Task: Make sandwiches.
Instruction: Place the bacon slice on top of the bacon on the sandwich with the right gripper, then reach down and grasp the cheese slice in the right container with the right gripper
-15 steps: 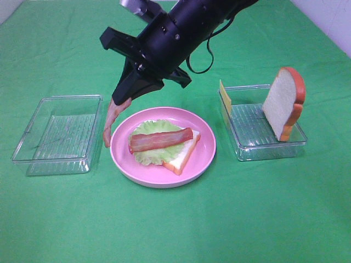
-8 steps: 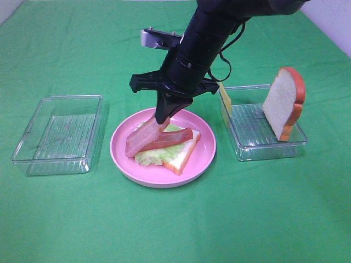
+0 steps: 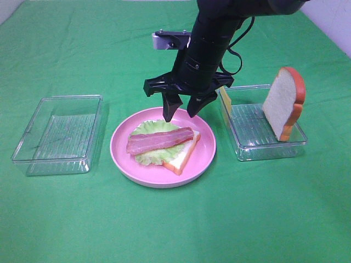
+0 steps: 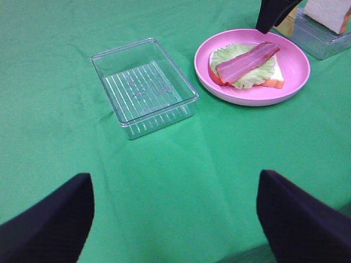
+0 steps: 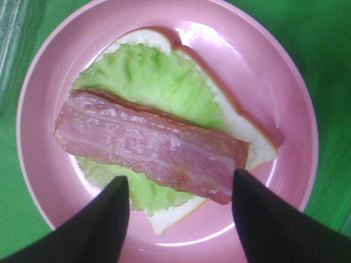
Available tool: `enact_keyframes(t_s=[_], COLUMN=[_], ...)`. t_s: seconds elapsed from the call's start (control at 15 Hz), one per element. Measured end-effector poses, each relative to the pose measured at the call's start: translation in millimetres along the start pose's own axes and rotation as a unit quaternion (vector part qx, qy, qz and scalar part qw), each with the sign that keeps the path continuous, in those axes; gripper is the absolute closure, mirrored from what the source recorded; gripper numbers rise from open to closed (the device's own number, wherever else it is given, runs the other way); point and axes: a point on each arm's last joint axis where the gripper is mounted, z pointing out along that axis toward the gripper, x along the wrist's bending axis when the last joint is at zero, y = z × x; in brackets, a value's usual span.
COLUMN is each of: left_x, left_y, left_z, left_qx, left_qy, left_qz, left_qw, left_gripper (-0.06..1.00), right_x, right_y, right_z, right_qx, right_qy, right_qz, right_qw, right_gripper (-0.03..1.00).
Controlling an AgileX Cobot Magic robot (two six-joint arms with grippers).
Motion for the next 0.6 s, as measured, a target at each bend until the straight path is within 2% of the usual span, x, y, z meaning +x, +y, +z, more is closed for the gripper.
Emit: enact_keyframes(t_s=[0.13,0.2,0.4,0.6], left_x=[0,0,0,0], left_y=[0,0,0,0], left_z=[0,0,0,0], left_qx=[0.000,0.000,0.000,0.000], left_qy=[0.000,0.000,0.000,0.000], left_qz=[0.000,0.000,0.000,0.000], left_qw=[1.000,1.000,1.000,1.000], left_gripper=[0.17,0.17,0.17,0.17], right_x=[-5,-6,-18,-53], right_y=[-1,1,17,26], right_z=[-4,-11,-53,-73], right_qx=[0.016,0.023,0.017,-0.008], right_qy=[-0.030,-0.047,-0.074,-0.063], right_qz=[0.002,-0.006,-0.002,0.047], right_qw=[0.999,0.999,0.997,0.997], right_gripper=[0.30,0.27,0.26,0.26])
